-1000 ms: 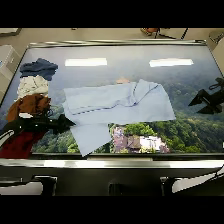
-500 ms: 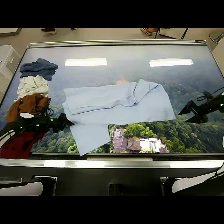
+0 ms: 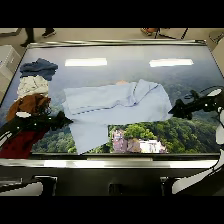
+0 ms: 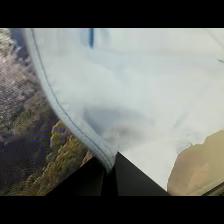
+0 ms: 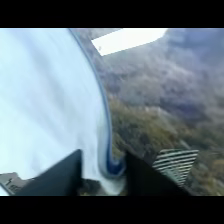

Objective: Fold the clothes and pants, and hang the long-sleeved shirts on hangers.

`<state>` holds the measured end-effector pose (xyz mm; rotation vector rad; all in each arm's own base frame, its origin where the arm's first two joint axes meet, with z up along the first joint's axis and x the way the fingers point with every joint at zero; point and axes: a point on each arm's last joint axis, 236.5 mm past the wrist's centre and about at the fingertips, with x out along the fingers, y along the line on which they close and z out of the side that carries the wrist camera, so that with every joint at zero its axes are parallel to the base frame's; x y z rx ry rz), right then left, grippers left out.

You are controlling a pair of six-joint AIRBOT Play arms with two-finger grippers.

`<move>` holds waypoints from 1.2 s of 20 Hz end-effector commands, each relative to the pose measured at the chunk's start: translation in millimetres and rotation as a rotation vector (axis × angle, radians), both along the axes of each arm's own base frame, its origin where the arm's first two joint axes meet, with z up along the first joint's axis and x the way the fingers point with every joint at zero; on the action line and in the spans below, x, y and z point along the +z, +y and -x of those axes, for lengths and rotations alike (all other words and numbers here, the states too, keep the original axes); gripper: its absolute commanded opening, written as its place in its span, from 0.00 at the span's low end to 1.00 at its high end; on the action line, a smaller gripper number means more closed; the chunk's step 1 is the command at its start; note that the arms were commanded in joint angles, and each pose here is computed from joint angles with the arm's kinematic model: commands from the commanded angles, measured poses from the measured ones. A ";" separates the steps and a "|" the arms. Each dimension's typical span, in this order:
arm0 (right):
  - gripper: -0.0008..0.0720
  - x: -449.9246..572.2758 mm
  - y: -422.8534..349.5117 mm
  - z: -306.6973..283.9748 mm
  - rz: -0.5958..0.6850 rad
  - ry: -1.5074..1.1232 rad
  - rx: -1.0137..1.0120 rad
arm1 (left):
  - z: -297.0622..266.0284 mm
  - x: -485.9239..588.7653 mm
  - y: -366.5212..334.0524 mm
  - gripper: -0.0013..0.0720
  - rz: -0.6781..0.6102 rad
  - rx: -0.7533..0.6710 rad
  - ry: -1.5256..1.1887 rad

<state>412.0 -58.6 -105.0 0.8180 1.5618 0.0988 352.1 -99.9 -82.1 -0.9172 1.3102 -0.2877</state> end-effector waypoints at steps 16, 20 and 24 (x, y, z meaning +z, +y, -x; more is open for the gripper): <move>0.06 585.6 52.1 108.1 0.722 -1.456 0.022 | 78.8 634.5 33.7 0.05 -0.506 0.134 -1.610; 0.06 648.9 54.5 187.1 0.907 -1.647 -0.116 | 152.4 674.6 12.9 0.04 -0.516 0.208 -1.765; 0.06 671.3 51.2 227.5 1.005 -1.711 -0.198 | 182.4 689.8 21.4 0.04 -0.565 0.319 -1.781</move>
